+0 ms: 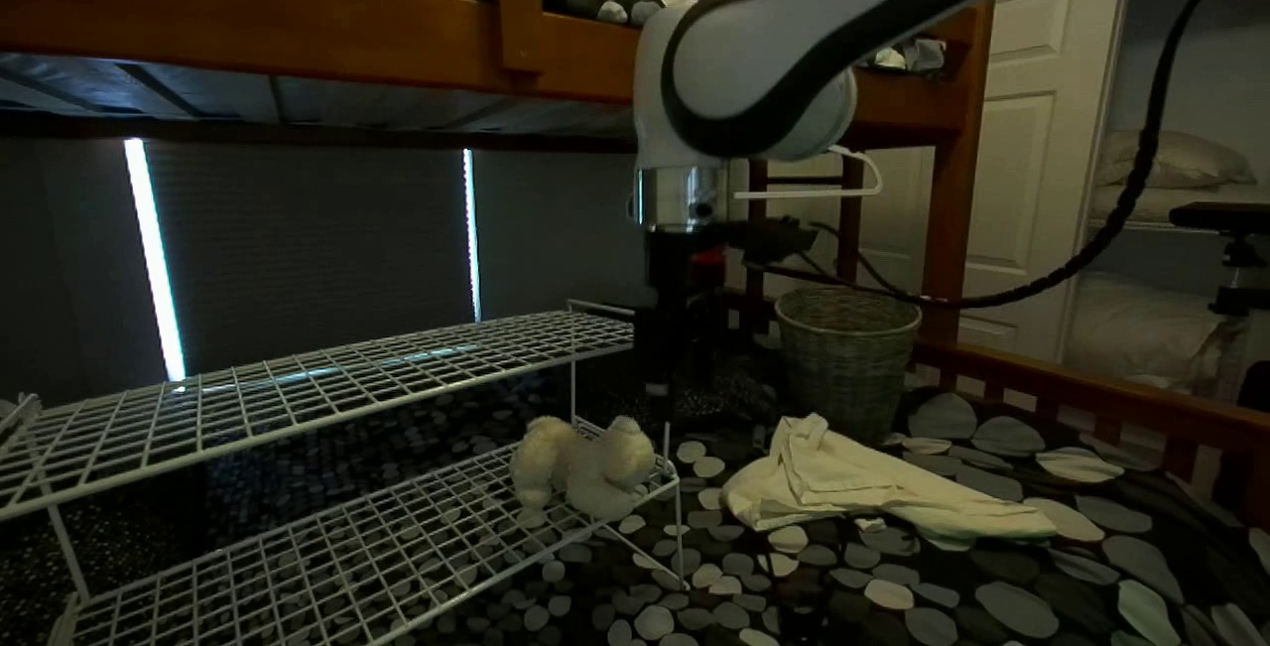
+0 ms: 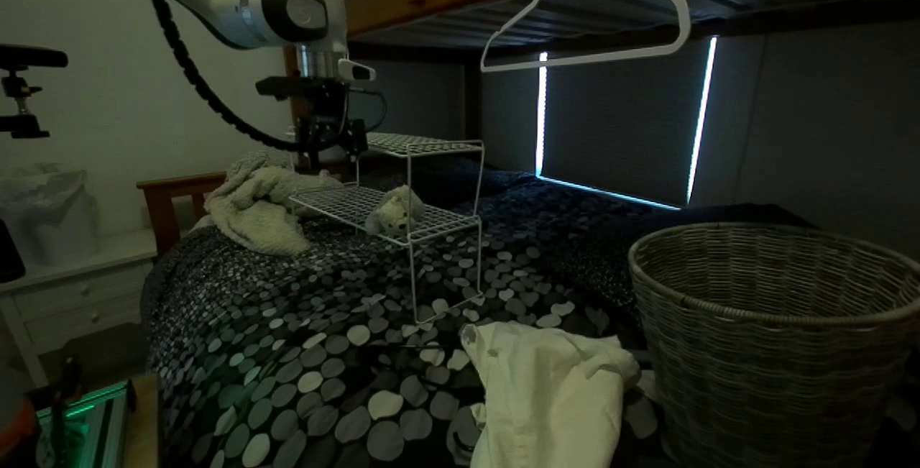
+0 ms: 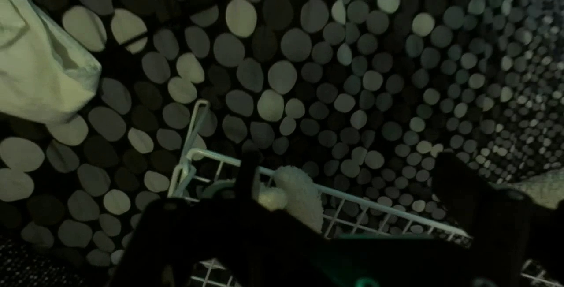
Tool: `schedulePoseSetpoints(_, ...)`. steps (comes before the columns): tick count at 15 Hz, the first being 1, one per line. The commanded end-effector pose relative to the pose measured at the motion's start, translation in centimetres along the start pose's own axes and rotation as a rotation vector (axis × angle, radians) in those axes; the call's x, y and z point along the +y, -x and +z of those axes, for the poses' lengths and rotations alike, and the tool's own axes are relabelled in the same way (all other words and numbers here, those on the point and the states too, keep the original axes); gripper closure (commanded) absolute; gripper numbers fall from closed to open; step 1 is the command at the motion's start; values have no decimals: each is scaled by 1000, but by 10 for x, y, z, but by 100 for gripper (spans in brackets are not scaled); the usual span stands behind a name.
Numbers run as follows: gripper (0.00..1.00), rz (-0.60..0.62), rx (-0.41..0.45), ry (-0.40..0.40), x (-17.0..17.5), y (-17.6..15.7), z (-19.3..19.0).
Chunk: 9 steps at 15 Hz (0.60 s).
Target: Pick up the stuffed white toy from the top white shelf and put it on the bottom white shelf
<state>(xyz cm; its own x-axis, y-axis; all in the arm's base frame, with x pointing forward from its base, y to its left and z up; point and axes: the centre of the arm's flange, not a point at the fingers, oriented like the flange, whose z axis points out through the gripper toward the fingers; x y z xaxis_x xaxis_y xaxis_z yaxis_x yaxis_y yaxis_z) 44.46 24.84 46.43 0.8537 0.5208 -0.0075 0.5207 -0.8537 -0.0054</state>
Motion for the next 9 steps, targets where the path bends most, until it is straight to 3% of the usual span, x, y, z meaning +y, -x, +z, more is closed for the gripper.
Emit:
schedulePoseSetpoints(1, 0, 32, -74, -23, 18, 39, -79)
schedulePoseSetpoints(4, 0, 131, -95, 113, 41, 62, -130)
schedulePoseSetpoints(5, 0, 81, -76, 56, 34, 53, -107)
schedulePoseSetpoints(9, 0, 84, -71, 61, 36, 55, -115)
